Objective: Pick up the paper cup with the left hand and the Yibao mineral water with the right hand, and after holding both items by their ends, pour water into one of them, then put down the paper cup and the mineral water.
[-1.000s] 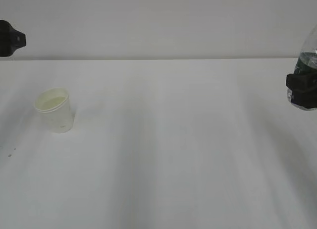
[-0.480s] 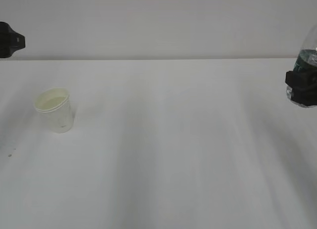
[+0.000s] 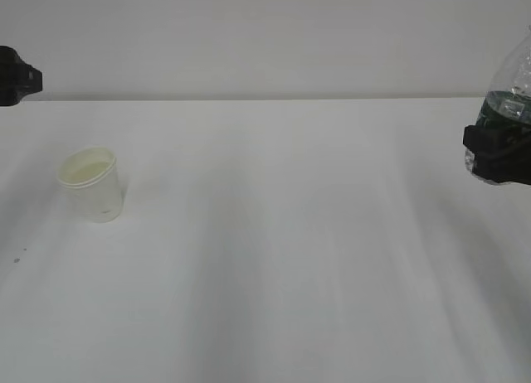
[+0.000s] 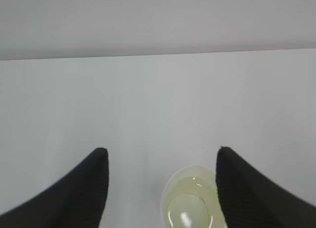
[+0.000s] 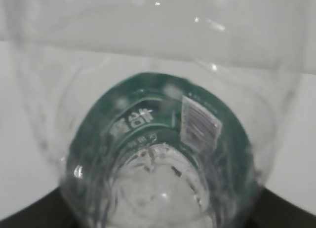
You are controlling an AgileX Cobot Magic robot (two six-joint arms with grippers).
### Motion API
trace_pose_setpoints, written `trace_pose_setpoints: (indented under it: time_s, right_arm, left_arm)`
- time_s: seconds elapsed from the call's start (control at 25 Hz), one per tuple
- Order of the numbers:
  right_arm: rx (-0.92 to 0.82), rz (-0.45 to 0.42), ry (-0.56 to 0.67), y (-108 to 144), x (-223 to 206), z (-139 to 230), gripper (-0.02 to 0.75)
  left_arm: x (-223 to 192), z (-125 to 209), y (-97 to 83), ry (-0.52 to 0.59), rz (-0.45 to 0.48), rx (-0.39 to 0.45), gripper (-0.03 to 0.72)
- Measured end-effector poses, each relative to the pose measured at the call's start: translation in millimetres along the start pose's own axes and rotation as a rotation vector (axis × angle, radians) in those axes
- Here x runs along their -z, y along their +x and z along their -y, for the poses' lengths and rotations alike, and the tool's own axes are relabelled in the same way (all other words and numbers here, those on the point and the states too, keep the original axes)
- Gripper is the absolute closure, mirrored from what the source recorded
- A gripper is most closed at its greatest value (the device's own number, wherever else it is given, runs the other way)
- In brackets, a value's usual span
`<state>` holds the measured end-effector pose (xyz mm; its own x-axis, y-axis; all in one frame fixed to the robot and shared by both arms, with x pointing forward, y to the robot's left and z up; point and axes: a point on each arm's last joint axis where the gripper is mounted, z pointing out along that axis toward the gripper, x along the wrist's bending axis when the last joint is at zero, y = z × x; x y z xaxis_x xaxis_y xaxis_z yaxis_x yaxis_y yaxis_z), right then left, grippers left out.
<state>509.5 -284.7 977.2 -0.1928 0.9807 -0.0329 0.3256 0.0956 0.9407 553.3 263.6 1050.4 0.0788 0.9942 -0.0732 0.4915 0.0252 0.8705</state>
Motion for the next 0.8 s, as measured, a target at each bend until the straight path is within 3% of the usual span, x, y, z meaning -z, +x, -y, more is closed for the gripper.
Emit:
trace_pose_setpoints:
  time_s: [0.8]
  right_arm:
    - [-0.016, -0.033, 0.01, 1, -20, 21, 0.337]
  left_arm:
    - [7, -2, -0.2, 0.008, 0.0, 0.0, 0.212]
